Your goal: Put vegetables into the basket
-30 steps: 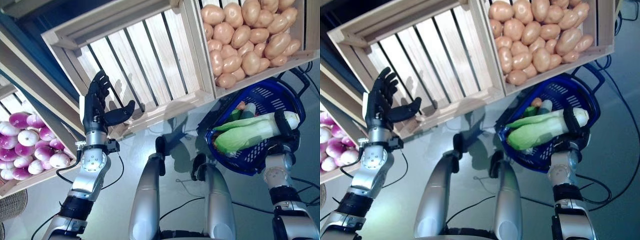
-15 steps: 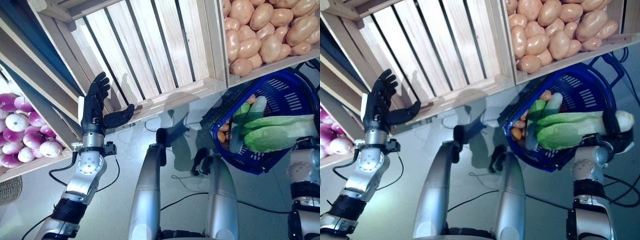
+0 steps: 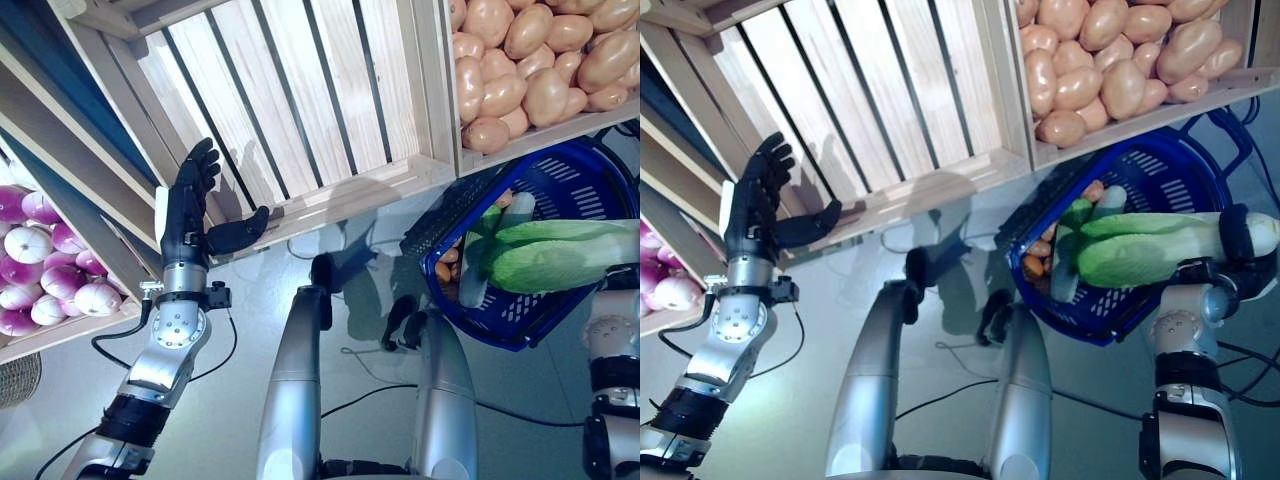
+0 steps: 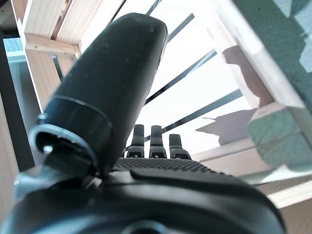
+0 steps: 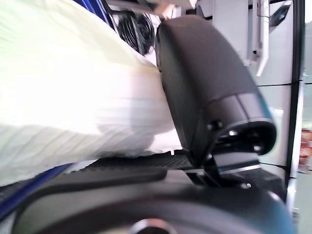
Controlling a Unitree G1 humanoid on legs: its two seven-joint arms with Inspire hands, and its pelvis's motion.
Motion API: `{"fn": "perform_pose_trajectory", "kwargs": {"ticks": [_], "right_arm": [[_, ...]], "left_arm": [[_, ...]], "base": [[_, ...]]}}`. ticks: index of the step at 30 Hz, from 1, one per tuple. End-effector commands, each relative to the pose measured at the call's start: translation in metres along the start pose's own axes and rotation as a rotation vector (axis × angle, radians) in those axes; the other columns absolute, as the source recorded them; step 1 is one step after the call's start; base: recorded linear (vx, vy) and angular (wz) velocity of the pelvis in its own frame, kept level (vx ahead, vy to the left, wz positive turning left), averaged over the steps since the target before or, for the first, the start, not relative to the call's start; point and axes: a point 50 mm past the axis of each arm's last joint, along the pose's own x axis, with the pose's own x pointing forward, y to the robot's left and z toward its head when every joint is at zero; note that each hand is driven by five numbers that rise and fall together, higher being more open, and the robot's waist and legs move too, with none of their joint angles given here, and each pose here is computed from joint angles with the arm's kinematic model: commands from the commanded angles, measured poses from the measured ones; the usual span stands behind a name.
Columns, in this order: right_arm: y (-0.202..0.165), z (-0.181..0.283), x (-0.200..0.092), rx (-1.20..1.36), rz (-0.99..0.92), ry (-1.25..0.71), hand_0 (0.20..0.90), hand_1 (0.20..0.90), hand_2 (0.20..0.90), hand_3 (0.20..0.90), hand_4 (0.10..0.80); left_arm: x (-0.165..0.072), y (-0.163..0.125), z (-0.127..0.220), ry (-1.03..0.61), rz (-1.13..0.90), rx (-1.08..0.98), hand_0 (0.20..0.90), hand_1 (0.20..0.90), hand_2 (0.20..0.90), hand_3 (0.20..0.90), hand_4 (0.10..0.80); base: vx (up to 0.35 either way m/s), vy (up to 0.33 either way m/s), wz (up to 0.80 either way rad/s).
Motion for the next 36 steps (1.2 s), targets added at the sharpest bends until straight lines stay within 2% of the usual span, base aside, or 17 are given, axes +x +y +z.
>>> {"fn": "perform_pose_trajectory", "kwargs": {"ticks": [1,6,7,8,13,24,30,36], "right_arm": [[0.013,0.020,0.003,0.071,0.144,-0.073,0.300,0.300,0.300,0.300,0.400],[0.014,-0.012,-0.003,0.033,0.190,0.040,0.300,0.300,0.300,0.300,0.400],[0.015,-0.019,-0.004,0.015,0.200,0.077,0.446,0.446,0.446,0.446,0.497],[0.015,-0.026,-0.005,-0.005,0.191,0.119,0.900,0.900,0.900,0.900,0.800],[0.009,-0.040,-0.003,-0.029,0.118,0.212,0.900,0.900,0.900,0.900,0.800],[-0.001,-0.038,0.004,-0.081,-0.009,0.202,0.900,0.900,0.900,0.900,0.800],[-0.004,-0.046,-0.004,-0.067,0.000,0.157,0.900,0.900,0.900,0.900,0.800],[0.008,-0.058,-0.024,-0.188,0.013,0.016,0.900,0.900,0.900,0.900,0.800]], "left_arm": [[0.008,-0.006,0.038,-0.231,-0.023,-0.020,0.900,0.900,0.900,0.900,0.800],[0.009,-0.011,0.034,-0.205,-0.040,-0.052,0.900,0.900,0.900,0.900,0.800],[0.009,-0.012,0.034,-0.208,-0.051,-0.056,0.900,0.900,0.900,0.900,0.800],[0.010,-0.014,0.035,-0.213,-0.058,-0.057,0.900,0.900,0.900,0.900,0.800],[0.012,-0.019,0.034,-0.184,-0.102,-0.031,0.900,0.900,0.900,0.900,0.800],[0.007,-0.032,0.032,-0.143,-0.240,-0.089,0.900,0.900,0.900,0.900,0.800],[0.002,-0.036,0.033,-0.138,-0.321,-0.165,0.900,0.900,0.900,0.900,0.800],[0.000,-0.040,0.024,-0.132,-0.281,-0.204,0.900,0.900,0.900,0.900,0.800]], "base": [[0.010,-0.040,0.07],[0.044,-0.007,0.04],[0.038,-0.029,0.01],[0.000,0.000,0.00],[0.033,-0.032,0.01],[0.015,-0.001,0.02],[0.015,-0.012,0.00],[-0.054,0.053,-0.14]]}}
